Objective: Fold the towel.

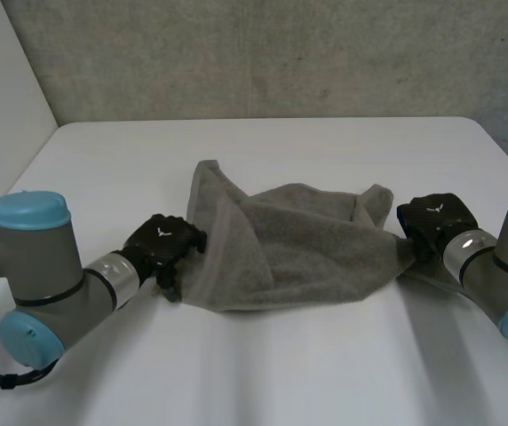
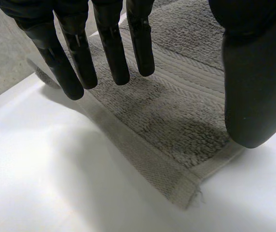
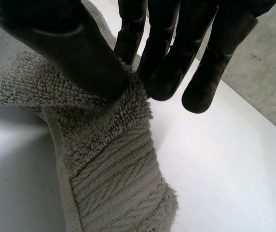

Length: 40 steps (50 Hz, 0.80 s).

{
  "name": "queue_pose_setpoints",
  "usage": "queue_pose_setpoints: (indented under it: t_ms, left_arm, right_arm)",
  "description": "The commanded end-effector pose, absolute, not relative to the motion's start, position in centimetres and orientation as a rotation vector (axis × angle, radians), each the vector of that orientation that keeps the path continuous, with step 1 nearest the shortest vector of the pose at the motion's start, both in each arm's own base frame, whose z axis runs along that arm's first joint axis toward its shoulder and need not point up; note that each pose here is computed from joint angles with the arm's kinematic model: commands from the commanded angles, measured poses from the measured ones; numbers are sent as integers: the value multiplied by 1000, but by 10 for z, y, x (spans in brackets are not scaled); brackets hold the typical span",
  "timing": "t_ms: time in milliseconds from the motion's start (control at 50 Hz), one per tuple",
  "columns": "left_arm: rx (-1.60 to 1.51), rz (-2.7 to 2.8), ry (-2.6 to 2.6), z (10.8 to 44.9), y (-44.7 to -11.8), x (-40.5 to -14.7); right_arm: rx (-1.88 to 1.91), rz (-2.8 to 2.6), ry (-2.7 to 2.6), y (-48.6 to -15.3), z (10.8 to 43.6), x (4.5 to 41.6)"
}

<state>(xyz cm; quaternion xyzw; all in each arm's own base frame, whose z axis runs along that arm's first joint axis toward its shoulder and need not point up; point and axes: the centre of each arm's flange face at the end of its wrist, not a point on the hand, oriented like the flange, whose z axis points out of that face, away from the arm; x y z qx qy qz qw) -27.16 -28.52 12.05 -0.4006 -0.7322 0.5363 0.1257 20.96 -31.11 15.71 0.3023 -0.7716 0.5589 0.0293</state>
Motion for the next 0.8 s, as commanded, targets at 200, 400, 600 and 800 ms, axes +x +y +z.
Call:
queue_pose_setpoints:
  t_ms: [200, 400, 600, 800]
  left_arm:
    - [-1168, 1554, -2138, 119, -286, -272]
    - [-1315, 1566, -2132, 104, -289, -273]
    - [-1301, 1623, -2153, 107, -301, -275]
    - [-1221, 1683, -2115, 118, -311, -281]
  right_arm:
    - [937, 1718, -2383, -311, 156, 210]
    - [938, 1715, -2386, -311, 155, 210]
    - [938, 1713, -2387, -311, 154, 210]
    - [939, 1711, -2389, -311, 153, 210]
